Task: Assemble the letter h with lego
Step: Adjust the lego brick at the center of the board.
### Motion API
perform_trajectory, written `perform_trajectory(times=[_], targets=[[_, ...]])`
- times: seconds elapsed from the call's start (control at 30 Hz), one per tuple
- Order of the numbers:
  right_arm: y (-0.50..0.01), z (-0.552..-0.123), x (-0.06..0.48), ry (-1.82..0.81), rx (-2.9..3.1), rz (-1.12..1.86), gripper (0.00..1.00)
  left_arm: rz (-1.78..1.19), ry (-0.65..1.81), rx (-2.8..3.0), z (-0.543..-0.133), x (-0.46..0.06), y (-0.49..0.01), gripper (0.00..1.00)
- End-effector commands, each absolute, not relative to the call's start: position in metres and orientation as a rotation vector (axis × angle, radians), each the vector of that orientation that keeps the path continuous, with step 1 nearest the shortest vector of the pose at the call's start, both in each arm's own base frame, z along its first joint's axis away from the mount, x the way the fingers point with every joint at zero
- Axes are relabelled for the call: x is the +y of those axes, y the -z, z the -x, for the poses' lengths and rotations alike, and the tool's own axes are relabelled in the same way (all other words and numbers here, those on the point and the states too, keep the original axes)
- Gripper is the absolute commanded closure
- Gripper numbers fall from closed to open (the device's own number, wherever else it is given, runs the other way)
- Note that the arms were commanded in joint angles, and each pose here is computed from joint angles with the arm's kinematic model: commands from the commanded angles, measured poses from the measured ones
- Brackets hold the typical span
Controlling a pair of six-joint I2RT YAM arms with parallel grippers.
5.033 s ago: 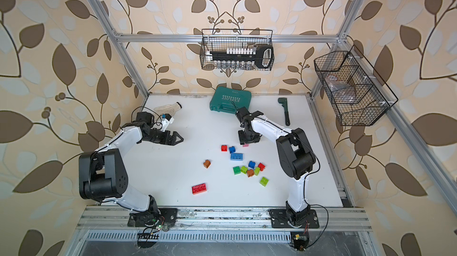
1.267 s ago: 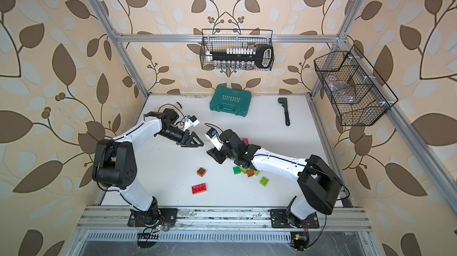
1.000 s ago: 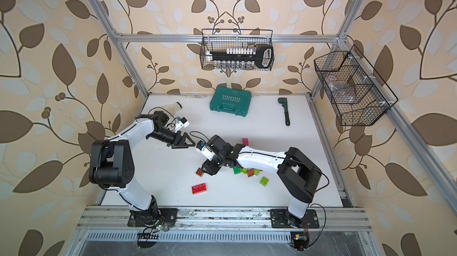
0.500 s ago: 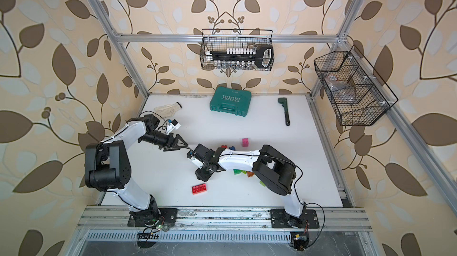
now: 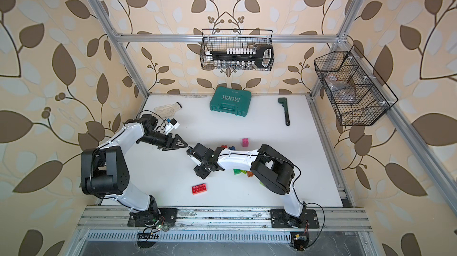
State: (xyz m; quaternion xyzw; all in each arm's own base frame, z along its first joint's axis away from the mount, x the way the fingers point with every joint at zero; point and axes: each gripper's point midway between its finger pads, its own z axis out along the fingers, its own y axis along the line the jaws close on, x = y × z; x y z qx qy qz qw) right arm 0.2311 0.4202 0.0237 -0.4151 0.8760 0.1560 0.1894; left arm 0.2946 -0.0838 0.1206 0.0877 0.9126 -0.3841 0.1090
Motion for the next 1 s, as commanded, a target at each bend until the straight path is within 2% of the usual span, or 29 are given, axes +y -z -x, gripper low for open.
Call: perform_trajectory(times=[0.0,0.2,0.3,0.57,0.7,0.77,0.97], targets=[[-0.022,-0.238,0.43,-0.412,2.443,1.152,0.6,-0.281,1.092,2.655,-0.292,-0.081,-0.129,0.16],[-0.042,-0.251,0.429,-0.393,2.346,1.084,0.73,-0.278,1.092,2.646,-0.291,-0.082,-0.134,0.16],[-0.079,-0.254,0.432,-0.488,2.19,1.042,0.73,-0.275,1.126,2.616,-0.293,-0.085,-0.146,0.16],[-0.182,-0.246,0.423,-0.616,1.579,1.039,0.77,-0.372,1.433,2.436,-0.288,-0.132,-0.219,0.12],[-0.217,-0.237,0.416,-0.616,1.311,1.072,0.78,-0.463,1.593,2.323,-0.276,-0.161,-0.253,0.09],[-0.231,-0.231,0.412,-0.591,1.168,1.077,0.81,-0.511,1.635,2.285,-0.27,-0.171,-0.262,0.07],[-0.253,-0.243,0.395,-0.63,1.101,1.008,0.82,-0.596,1.752,2.217,-0.251,-0.186,-0.273,0.05]])
